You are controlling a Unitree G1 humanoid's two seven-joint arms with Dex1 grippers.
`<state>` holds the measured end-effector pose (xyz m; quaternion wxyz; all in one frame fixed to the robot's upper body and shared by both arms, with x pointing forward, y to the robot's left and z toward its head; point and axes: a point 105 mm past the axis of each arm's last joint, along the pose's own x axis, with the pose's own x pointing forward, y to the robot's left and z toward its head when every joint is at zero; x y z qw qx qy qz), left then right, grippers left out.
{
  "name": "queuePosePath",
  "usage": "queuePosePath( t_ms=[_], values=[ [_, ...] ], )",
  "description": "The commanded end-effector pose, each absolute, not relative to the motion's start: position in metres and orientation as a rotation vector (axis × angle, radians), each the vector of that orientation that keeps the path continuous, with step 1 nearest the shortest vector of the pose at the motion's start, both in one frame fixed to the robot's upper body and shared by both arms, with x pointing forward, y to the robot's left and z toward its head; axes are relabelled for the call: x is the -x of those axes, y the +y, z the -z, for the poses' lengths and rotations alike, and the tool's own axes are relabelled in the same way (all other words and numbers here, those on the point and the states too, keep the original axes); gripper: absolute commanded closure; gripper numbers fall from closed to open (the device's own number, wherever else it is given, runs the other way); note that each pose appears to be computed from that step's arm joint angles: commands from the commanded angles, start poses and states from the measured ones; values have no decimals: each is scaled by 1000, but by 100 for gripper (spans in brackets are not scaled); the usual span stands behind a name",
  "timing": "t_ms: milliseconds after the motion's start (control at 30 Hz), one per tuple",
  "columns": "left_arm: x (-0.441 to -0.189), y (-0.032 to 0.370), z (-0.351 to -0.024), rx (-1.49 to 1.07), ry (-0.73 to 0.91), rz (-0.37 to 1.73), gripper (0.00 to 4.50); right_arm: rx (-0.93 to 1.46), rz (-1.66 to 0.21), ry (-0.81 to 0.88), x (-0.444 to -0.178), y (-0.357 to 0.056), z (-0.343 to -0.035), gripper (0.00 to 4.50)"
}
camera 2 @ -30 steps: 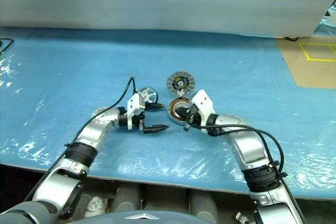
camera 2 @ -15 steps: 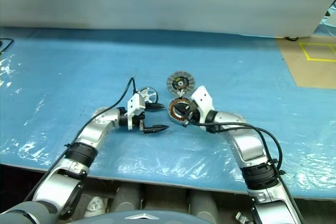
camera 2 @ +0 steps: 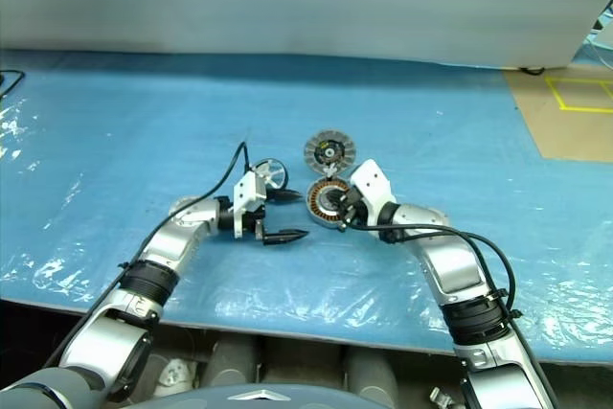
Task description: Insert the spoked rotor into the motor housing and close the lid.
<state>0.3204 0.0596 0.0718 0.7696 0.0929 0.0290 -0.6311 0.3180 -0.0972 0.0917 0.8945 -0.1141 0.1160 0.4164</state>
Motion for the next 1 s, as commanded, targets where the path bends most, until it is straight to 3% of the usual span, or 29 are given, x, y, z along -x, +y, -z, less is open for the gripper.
queuePosePath(
  t_ms=[33, 333, 800, 1000],
  values=[
    [-320, 57, -78, -213, 34, 1379, 0, 231, -876, 227, -315, -95, -95, 449],
    [-321, 57, -78, -215, 35, 1378, 0, 248, -919, 301, -307, -95, -83, 449],
    [-322, 57, -78, -222, 34, 1378, 0, 364, -836, 425, -311, -119, -61, 449],
    [-322, 55, -78, -224, 35, 1383, 0, 266, -955, 385, -297, -99, -72, 449]
  ],
)
